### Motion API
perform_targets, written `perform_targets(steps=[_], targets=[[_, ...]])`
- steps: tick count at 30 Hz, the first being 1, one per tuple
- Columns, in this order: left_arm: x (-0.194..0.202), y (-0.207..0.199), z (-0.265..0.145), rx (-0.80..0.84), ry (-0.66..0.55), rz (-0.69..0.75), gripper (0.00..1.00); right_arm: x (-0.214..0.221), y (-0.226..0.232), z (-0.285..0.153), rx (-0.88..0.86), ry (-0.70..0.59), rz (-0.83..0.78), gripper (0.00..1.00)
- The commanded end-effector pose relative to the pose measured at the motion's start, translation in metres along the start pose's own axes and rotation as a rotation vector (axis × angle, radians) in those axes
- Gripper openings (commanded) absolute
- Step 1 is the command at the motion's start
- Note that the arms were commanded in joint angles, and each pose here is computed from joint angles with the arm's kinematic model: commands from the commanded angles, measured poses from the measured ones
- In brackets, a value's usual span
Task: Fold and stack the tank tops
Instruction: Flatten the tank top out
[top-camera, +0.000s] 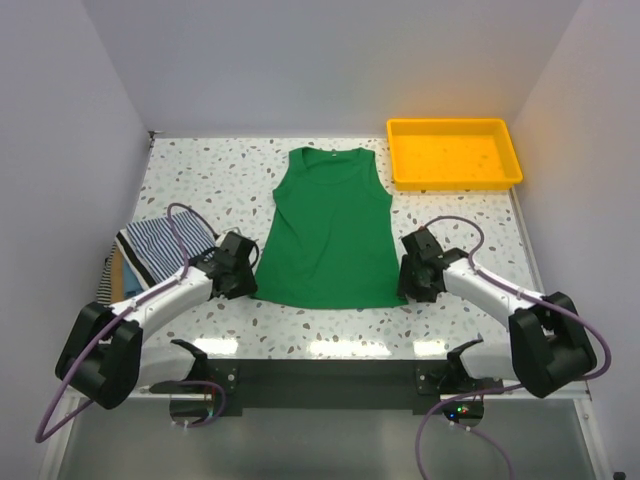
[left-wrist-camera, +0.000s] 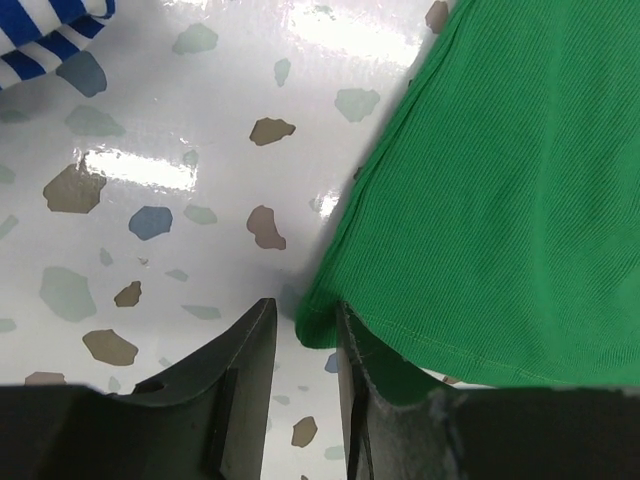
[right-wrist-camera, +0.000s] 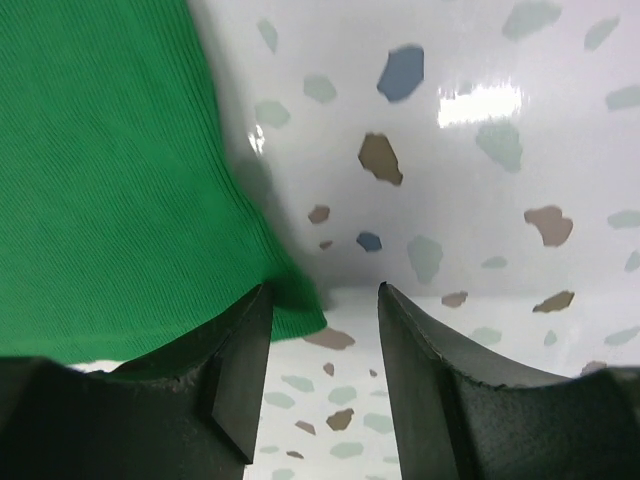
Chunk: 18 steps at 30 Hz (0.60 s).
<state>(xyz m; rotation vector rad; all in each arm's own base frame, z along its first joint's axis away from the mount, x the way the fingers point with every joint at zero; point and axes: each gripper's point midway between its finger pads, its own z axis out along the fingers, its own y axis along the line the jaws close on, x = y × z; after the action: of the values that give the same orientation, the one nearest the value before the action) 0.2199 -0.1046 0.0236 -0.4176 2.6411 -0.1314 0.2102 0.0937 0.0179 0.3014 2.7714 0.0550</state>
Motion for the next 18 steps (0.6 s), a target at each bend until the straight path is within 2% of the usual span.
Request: perform_targets(steps=[1, 7, 10, 13, 16, 18], targets=[[-0.011, -0.008, 0.001, 0.034, -0.034, 0.008, 0.34, 0.016, 0.002, -0.009, -0.039, 0.052, 0.044, 0.5], [-0.004, -0.006, 0.012, 0.023, -0.009, 0.015, 0.33, 0.028, 0.004, 0.0, -0.063, 0.083, 0.076, 0.5], [-0.001, -0.003, 0.016, 0.015, -0.004, 0.017, 0.32, 0.033, 0.009, 0.008, -0.086, 0.096, 0.096, 0.46], [-0.001, -0.002, 0.017, 0.014, -0.004, 0.022, 0.3, 0.034, 0.006, 0.012, -0.072, 0.096, 0.099, 0.38], [0.002, -0.002, 0.02, 0.021, 0.005, 0.025, 0.23, 0.032, 0.007, 0.012, -0.075, 0.087, 0.107, 0.27], [0.004, -0.001, 0.02, 0.019, 0.012, 0.029, 0.14, 0.03, 0.008, 0.008, -0.077, 0.077, 0.114, 0.22]])
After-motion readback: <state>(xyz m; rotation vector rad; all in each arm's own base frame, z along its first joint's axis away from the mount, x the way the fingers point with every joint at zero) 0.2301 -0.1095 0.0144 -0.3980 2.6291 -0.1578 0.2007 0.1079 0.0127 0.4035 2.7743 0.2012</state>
